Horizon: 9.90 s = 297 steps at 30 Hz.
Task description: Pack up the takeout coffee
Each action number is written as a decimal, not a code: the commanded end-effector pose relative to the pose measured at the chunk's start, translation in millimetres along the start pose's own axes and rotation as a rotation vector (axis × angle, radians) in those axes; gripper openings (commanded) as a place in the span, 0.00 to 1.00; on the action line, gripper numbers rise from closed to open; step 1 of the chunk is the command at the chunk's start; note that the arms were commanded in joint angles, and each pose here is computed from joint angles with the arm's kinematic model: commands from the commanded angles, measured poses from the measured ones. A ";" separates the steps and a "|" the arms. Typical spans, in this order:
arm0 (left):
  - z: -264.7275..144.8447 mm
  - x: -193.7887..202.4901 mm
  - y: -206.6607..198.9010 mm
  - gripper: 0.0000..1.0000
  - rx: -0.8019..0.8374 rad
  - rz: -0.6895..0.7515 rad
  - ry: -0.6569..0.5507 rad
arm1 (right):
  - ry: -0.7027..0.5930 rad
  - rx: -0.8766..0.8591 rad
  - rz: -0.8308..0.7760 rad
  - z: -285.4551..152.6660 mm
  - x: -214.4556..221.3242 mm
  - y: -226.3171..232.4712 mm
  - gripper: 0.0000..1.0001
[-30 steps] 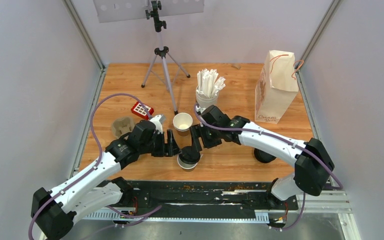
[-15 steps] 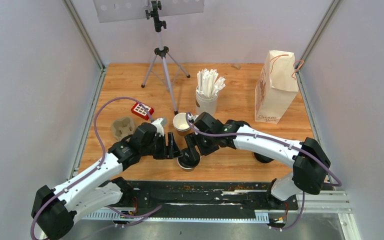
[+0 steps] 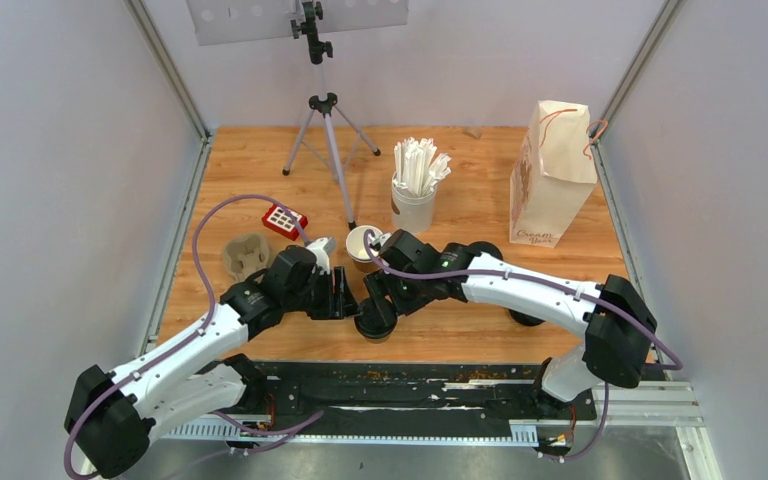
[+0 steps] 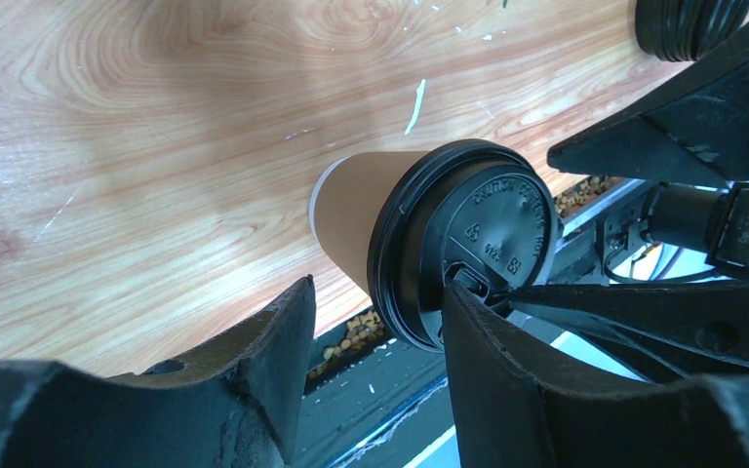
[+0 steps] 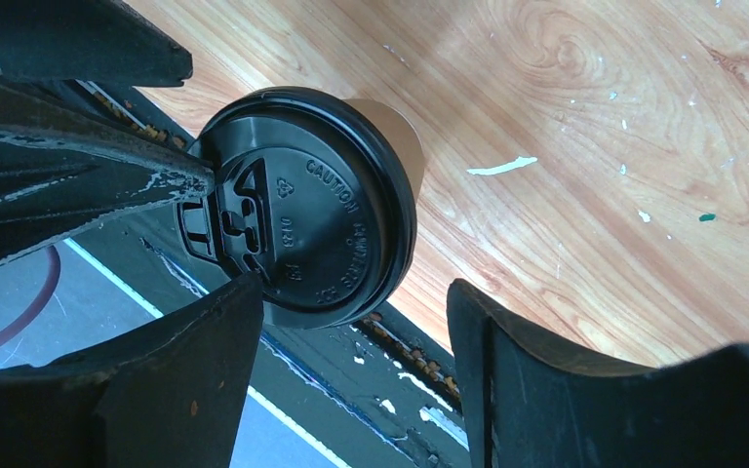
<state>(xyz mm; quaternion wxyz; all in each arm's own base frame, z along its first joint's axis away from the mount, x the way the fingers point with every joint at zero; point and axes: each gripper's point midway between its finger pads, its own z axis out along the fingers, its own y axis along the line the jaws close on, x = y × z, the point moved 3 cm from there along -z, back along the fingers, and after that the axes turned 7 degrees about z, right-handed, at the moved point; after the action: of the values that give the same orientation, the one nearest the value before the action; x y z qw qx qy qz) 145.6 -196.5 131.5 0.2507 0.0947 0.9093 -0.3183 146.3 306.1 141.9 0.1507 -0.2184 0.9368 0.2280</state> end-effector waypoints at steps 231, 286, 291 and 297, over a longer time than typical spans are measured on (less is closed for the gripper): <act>-223.7 -75.5 18.2 1.00 -0.406 0.250 -0.714 | -0.151 0.351 -0.061 -15.3 -38.1 -17.4 0.75; -142.6 -70.0 15.1 1.00 -0.344 0.287 -0.453 | -0.640 0.533 0.155 -259.0 -189.7 -129.1 0.95; -128.7 -68.7 -1.5 0.99 -0.233 0.331 -0.400 | -0.766 0.703 0.179 -307.0 -186.4 -159.8 0.94; -118.5 -71.9 -19.4 0.93 -0.145 0.257 -0.365 | -0.979 0.829 0.378 -364.1 -168.1 -197.8 0.95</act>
<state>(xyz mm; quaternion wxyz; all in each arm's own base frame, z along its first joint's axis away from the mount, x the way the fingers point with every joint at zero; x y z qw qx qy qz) 152.0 -116.7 233.1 0.4478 0.1373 0.8684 -0.1626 321.4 67.0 421.8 0.5427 0.0776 0.8361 -0.0198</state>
